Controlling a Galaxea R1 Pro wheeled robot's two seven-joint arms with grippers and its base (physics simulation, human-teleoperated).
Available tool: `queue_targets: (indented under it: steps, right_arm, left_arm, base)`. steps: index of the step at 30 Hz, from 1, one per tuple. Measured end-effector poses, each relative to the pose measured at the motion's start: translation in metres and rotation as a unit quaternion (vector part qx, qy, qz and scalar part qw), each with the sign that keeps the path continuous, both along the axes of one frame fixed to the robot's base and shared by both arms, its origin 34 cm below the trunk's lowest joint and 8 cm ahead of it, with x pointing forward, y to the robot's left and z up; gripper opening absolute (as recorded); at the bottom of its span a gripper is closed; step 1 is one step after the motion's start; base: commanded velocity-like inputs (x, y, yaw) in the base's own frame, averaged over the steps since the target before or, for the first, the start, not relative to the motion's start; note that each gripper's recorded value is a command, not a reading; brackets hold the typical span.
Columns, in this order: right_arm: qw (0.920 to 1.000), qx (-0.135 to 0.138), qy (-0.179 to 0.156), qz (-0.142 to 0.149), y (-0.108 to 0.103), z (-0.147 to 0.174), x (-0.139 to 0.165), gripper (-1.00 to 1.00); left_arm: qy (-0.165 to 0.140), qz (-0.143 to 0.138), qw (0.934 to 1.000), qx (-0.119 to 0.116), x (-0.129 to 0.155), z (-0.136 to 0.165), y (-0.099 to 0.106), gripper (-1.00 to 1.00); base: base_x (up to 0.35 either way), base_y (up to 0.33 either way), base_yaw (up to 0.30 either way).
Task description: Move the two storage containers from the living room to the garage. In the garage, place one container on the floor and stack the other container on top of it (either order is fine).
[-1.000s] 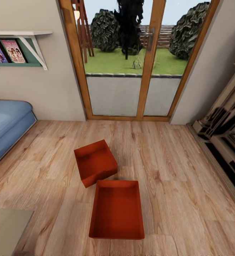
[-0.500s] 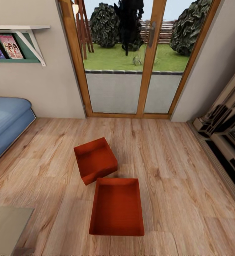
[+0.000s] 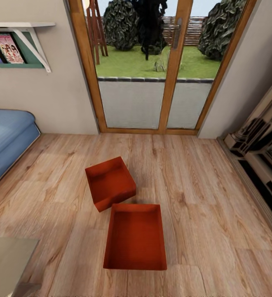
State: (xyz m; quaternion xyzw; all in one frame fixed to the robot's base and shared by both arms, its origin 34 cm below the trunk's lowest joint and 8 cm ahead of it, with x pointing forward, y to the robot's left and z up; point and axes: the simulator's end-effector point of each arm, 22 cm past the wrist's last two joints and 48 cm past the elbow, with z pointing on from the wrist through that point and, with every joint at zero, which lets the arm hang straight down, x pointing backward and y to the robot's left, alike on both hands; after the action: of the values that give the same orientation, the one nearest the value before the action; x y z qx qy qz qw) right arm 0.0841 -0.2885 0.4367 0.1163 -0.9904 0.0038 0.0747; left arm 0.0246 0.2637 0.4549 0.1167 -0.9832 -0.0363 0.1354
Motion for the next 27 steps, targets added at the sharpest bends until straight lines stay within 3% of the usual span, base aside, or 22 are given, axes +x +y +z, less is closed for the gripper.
queue_targets:
  steps: [27]
  right_arm:
    - [0.9998,0.001,0.021,0.000,0.000,0.003,-0.016,1.00]
  left_arm:
    - [0.022,0.000,0.9998,-0.001,-0.016,0.005,-0.001,1.00]
  base:
    - [0.000,0.000,0.000]
